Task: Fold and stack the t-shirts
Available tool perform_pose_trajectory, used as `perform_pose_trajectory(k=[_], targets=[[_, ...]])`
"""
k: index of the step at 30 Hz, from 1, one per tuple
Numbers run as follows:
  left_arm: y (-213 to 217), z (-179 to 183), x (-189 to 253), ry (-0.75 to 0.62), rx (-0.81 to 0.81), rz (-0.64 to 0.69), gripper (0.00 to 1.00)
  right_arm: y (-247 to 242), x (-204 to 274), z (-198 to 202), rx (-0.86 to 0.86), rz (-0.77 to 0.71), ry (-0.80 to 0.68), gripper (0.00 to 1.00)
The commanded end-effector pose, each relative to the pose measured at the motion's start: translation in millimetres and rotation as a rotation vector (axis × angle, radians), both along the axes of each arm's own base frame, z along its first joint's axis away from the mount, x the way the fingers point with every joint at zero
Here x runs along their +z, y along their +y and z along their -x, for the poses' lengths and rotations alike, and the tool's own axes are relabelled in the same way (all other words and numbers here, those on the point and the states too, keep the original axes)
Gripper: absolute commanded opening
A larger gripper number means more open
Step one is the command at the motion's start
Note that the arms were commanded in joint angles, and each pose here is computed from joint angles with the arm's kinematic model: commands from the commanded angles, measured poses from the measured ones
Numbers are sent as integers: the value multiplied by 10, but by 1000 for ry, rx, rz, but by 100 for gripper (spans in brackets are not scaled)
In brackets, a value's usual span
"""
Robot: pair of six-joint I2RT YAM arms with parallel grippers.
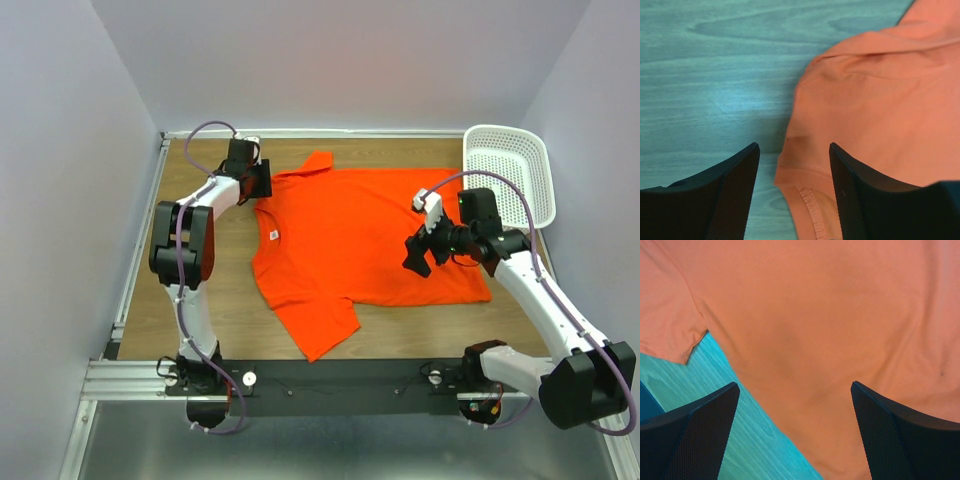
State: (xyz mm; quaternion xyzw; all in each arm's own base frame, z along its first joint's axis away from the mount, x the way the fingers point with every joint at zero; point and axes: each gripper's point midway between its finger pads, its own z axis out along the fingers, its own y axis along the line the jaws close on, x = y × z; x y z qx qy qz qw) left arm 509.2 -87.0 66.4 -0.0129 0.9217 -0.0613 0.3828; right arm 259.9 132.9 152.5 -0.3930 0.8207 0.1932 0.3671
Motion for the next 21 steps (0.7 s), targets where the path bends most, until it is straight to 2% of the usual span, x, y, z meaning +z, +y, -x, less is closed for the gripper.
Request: perform_pose_trajectory(k=[1,4,8,11,12,13,17,21], targets=[[-85,-2,-92,45,-72,20,65,24,-44,19,4,-22,23,100],[-80,74,-289,99,-78,14,62,26,-46,15,3,-22,25,100],[-76,151,-479,155,-77,17,47,28,-37,14,3,-23,23,100],[-45,183,-510,176,-64,13,24,28,-29,16,2,-24,21,100],[-28,196,-488,176,-57,12,7,26,-26,19,1,-25,20,100],[25,200,-469,174,-35,3,0,28,-21,17,3,-24,15,100],[259,307,-349,162,47,-1,0,20,-11,18,0,-24,11,100],[790,674,-384,198,188,-5,0,20,0,11,3,-23,5,100]])
